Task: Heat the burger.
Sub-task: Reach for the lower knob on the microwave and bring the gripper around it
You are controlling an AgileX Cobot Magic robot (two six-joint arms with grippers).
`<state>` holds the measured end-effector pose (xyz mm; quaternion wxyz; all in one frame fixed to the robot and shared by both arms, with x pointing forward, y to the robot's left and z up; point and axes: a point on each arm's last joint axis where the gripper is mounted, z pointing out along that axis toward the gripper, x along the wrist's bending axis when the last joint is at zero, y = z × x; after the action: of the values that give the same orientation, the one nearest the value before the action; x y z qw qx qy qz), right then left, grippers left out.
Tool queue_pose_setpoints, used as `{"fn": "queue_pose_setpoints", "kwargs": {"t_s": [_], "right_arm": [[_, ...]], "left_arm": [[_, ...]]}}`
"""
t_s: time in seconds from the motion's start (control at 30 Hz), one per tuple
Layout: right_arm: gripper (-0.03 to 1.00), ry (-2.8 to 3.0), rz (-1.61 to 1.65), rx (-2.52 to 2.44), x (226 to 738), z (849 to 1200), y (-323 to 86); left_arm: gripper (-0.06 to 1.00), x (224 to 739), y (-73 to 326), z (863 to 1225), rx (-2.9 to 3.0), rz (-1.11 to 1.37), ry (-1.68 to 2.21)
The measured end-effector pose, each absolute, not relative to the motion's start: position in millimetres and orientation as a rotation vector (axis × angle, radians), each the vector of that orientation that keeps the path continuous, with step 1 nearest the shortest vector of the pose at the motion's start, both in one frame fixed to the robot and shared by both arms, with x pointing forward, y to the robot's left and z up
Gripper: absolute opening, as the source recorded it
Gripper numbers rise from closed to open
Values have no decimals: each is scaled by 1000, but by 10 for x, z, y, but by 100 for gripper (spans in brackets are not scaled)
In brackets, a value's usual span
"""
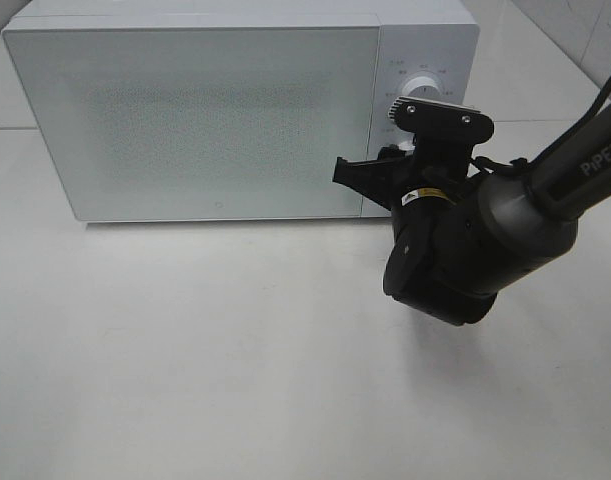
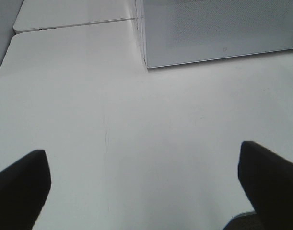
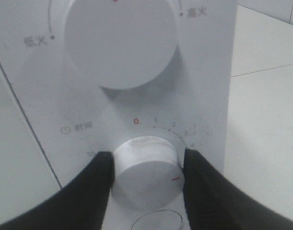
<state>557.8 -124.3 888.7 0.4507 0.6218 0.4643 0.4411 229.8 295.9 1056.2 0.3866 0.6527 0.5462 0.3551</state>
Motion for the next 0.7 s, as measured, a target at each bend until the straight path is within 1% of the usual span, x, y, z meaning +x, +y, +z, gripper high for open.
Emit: {"fn": "queue_pose_setpoints", "kwargs": {"t_s": [0.7], "right_arm": [[46, 769, 1480, 1892, 5564, 8860, -1254]], "left_arm": [[99, 2298, 2959, 10562, 1662, 904, 1390]]}}
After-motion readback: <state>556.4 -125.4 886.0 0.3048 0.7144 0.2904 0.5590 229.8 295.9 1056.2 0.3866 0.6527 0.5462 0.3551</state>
